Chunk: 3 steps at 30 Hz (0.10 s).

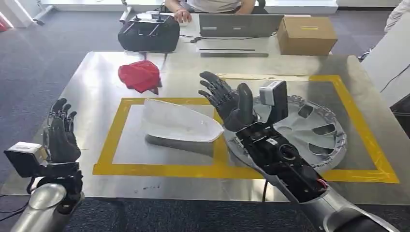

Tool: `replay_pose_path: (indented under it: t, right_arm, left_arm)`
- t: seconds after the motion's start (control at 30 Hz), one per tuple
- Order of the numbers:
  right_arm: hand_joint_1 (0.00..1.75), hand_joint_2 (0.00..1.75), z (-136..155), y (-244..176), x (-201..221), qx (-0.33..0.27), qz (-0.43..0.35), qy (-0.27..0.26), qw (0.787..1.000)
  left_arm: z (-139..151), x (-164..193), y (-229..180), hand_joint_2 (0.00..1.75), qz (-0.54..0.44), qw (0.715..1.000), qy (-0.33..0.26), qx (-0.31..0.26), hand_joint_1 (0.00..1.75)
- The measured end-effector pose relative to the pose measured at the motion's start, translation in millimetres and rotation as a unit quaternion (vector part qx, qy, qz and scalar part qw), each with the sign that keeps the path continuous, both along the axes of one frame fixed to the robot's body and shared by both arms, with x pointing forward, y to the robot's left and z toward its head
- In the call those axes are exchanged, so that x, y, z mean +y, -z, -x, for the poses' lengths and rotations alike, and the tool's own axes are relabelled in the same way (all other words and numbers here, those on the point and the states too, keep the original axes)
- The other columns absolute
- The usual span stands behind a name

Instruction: Take the parts from the cabinet and place them on the table.

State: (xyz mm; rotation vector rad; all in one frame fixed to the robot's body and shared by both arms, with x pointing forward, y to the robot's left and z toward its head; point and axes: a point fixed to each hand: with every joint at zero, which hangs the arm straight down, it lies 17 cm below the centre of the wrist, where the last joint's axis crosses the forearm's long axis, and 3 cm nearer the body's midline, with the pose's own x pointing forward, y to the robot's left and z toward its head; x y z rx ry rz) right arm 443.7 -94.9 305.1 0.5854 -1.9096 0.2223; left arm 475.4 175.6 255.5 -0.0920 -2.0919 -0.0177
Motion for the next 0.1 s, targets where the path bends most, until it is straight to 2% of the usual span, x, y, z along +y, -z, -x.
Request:
replay_pose_path:
  t: [0.1]
  right_arm:
    - [0.0, 0.0, 1.2, 1.0, 0.6, 0.002, -0.001, -0.002, 1.0]
  left_arm:
    - [0.0, 0.0, 0.0, 0.0, 0.0, 1.0, 0.0, 0.0, 0.0]
